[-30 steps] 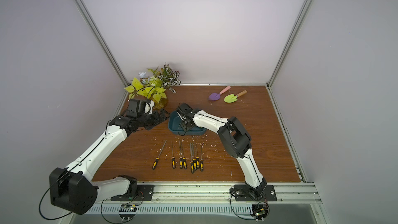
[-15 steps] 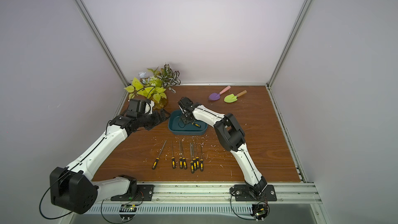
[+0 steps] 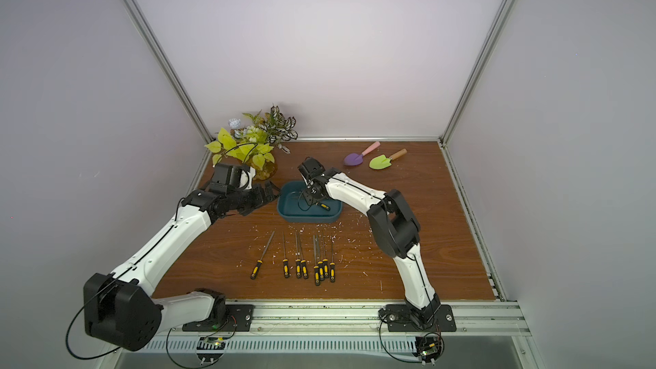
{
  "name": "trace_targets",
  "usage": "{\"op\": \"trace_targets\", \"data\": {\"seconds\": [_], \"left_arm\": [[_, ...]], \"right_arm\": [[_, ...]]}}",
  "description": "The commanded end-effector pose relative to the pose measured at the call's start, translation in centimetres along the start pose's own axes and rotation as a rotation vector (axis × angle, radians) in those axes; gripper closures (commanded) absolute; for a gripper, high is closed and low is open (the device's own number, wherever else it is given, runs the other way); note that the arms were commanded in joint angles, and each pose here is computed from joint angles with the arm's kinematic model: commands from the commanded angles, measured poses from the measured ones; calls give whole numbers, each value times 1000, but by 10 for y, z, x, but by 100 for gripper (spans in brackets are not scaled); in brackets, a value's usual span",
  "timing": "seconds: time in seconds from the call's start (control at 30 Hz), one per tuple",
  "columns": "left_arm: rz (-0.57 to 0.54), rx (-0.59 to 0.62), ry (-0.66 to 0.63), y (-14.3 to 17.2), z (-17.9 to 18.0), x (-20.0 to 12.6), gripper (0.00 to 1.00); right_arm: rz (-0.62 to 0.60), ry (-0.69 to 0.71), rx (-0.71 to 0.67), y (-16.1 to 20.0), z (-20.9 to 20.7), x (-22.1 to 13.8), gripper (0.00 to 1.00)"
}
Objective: Put the file tool into the storage box
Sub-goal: Adjust the file tool in the storage box, then pick up the file tool from the center of the board.
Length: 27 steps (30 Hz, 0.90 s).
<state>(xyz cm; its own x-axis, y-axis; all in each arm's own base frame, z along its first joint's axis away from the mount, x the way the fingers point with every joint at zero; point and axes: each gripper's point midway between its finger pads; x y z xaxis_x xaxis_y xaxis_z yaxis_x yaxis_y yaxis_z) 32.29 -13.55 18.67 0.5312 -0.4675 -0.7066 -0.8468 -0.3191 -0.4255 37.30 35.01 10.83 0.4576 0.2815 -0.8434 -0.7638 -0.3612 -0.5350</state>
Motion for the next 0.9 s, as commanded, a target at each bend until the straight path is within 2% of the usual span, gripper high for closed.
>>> {"op": "trace_targets", "data": {"seconds": [0.0,0.1,0.2,0.4,0.5,0.67,0.87], "left_arm": [[28,14,-6,6,5,3,1],[54,17,2,13,4,7,1],[83,45,0,24,-2,14,0],[174,86,1,50,-14,34,0],[176,84,6,51,-17,34,1],[143,98,5,50,-16,24,0],[156,79,8,62,-10,21,1]], "right_arm": [[-138,-33,170,-5,11,-58,54],[-161,-40,257,28,17,-80,53],[-132,-85,338,68,28,-86,54],[-28,-88,421,150,43,-81,54],[26,-84,430,180,49,-76,54],[95,-46,416,214,51,-69,53],[132,24,419,234,36,-66,53]]}}
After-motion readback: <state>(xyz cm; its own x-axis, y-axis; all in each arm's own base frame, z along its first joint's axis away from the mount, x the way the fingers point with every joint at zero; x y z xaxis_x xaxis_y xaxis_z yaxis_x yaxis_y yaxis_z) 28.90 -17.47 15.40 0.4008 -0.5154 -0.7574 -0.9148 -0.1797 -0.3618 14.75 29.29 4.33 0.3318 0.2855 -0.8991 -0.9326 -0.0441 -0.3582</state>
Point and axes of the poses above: each gripper's point midway between its finger pads, its own x axis out along the fingers, its own z axis along the line the jaws close on, y = z × x, and after that the axes turned 3 degrees about x, right-handed
